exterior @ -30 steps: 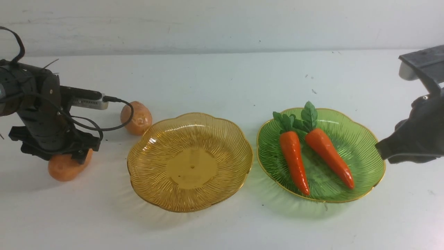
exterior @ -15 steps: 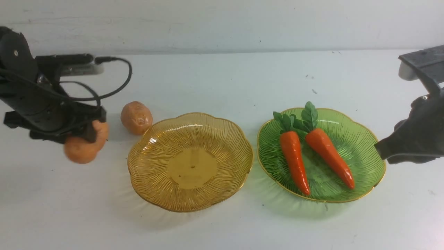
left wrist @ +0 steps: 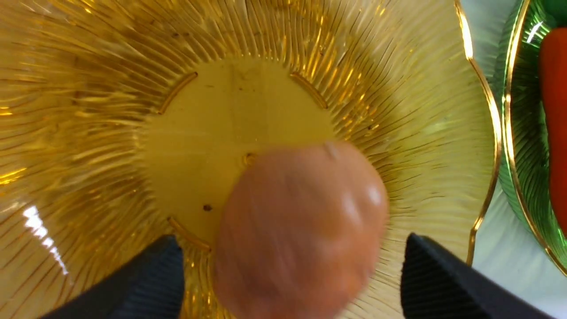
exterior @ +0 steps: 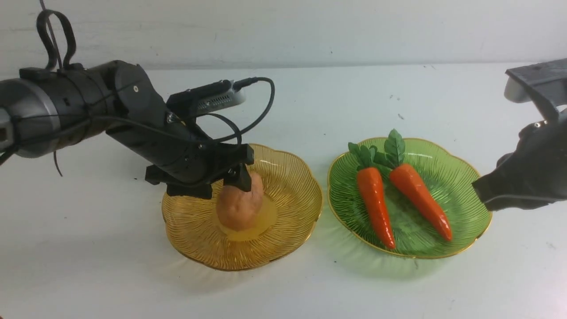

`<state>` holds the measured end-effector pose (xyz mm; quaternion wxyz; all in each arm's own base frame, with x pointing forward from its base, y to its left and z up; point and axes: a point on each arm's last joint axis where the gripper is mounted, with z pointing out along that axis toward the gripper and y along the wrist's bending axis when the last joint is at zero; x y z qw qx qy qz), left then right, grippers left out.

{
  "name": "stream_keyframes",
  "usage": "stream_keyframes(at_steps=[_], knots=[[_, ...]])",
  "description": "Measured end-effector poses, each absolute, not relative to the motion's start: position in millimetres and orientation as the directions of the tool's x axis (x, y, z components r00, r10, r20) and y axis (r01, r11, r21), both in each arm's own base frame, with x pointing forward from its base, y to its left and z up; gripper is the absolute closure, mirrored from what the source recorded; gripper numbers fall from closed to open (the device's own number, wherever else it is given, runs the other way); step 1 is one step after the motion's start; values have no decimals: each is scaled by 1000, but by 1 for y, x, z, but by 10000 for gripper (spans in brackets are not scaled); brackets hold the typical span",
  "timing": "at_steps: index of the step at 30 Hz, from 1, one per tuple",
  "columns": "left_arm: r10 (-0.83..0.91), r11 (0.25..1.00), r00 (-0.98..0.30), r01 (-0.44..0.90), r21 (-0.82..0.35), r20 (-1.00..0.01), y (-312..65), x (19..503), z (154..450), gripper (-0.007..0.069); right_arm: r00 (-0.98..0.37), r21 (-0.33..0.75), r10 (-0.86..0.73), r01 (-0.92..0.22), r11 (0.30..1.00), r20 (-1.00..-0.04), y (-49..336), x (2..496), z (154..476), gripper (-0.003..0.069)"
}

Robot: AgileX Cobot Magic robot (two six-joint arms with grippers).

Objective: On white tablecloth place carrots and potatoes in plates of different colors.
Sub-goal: 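Put the potatoes from the left side into the left plate with the left gripper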

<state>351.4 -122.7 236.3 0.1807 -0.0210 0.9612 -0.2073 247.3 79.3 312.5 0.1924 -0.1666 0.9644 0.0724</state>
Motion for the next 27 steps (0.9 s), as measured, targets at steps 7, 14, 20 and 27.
stream_keyframes(at_steps=[7,14,20,27], knots=[[-200,903,-912,-29,-429,-358,-94,369,262,48,-870,74,-301,-355,932,-390,79,247,312,674],[-325,889,-862,-139,-436,-389,-54,402,274,477,-871,78,-299,-355,932,-390,80,247,312,674],[-365,893,-860,-215,-396,-357,-39,445,248,599,-871,84,-296,-354,931,-391,80,247,312,674],[-391,905,-846,-281,-319,-363,-32,461,239,398,-870,85,-295,-354,931,-394,80,247,313,674]])
